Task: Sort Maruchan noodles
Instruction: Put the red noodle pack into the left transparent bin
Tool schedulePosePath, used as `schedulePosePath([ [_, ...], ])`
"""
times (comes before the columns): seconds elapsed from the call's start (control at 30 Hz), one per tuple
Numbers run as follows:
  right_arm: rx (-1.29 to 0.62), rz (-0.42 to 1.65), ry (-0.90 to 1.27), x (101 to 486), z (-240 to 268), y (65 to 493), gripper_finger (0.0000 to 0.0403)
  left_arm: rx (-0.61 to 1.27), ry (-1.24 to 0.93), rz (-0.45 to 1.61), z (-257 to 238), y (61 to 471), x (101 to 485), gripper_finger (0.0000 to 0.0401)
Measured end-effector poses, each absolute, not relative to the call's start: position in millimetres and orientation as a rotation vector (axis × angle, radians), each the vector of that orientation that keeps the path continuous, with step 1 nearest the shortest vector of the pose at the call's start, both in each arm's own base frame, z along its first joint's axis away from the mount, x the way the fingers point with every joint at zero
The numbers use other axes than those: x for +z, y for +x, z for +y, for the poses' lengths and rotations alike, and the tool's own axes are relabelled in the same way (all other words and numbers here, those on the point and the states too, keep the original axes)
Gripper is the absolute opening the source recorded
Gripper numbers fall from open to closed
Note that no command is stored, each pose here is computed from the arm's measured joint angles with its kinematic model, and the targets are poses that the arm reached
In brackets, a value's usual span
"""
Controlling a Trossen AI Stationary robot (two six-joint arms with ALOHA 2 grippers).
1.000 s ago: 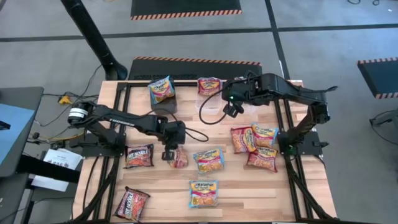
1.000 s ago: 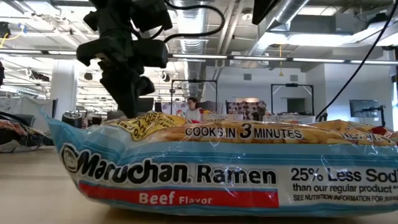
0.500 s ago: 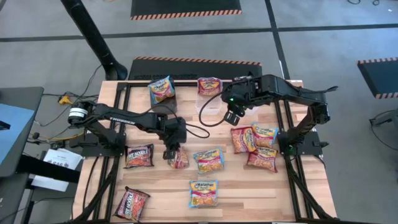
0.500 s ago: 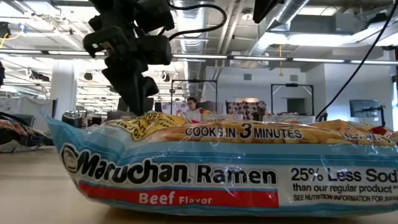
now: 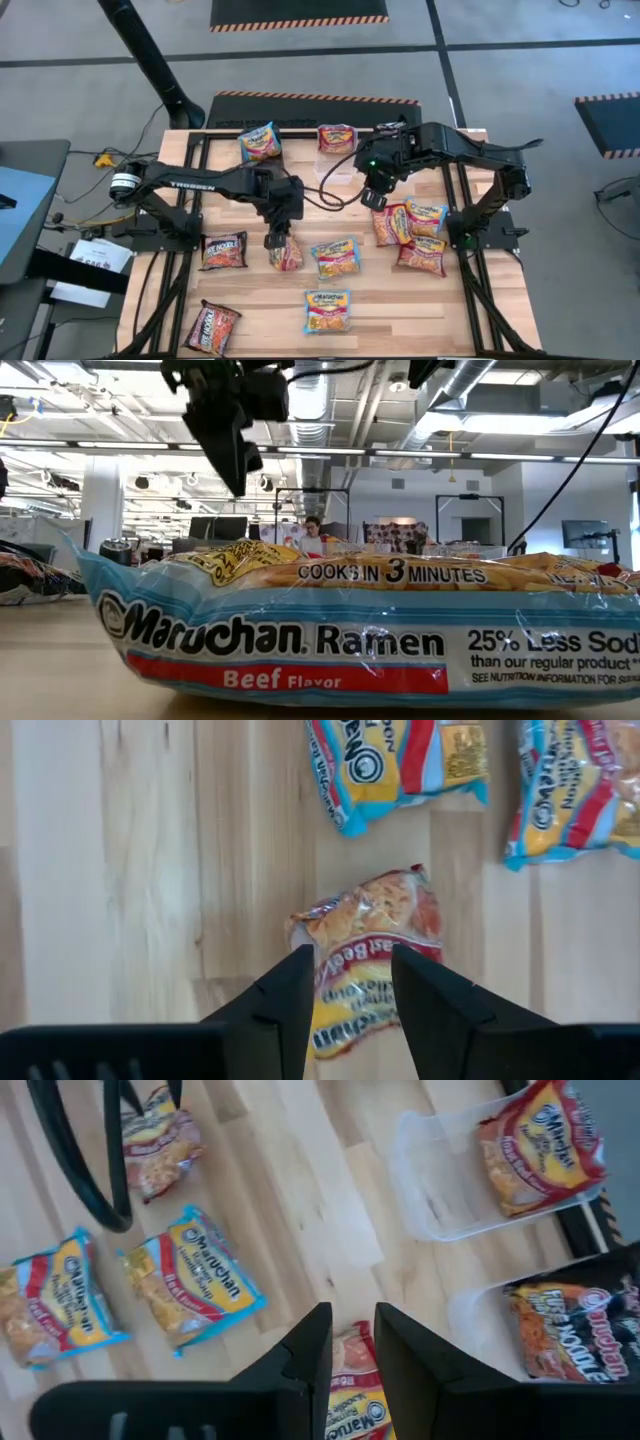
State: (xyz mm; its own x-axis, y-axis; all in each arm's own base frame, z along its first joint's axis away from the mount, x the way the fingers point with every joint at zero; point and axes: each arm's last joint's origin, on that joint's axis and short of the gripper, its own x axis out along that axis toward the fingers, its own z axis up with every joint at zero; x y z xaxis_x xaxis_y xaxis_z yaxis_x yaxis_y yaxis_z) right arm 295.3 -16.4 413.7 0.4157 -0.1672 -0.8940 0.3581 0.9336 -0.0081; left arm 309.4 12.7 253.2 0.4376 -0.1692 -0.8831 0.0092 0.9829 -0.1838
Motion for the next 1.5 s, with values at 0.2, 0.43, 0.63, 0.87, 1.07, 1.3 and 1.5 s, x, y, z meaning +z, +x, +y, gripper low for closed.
schedulePosePath([
  [0.2, -0.309, 1.097, 0.200, 411.9, -4.4, 298.1, 0.0139, -0.072, -0.170, 1.200, 10.0, 291.7, 279.8, 0.0122],
  [0.43, -0.307, 1.040, 0.236, 406.1, 2.5, 307.1, 0.0195, 0.036, -0.164, 1.100, 3.0, 254.0, 320.3, 0.0122],
  [0.63, -0.190, 0.953, 0.191, 391.9, 4.1, 326.8, 0.0220, 0.108, -0.196, 0.923, -2.8, 222.2, 353.5, 0.0122],
  [0.87, -0.080, 0.785, 0.037, 385.8, 5.1, 347.0, 0.0224, 0.144, -0.229, 0.796, -6.4, 191.5, 375.7, 0.0122],
  [1.07, 0.003, 0.660, -0.022, 378.3, 4.7, 361.3, 0.0224, 0.185, -0.241, 0.737, -4.8, 177.3, 384.2, 0.0122],
  [1.3, 0.068, 0.476, -0.097, 361.1, 5.6, 377.9, 0.0224, 0.206, -0.235, 0.724, -4.0, 174.6, 385.6, 0.0122],
  [1.5, 0.089, 0.391, -0.186, 341.6, 8.3, 383.9, 0.0224, 0.206, -0.229, 0.733, -4.1, 176.5, 384.2, 0.0122],
])
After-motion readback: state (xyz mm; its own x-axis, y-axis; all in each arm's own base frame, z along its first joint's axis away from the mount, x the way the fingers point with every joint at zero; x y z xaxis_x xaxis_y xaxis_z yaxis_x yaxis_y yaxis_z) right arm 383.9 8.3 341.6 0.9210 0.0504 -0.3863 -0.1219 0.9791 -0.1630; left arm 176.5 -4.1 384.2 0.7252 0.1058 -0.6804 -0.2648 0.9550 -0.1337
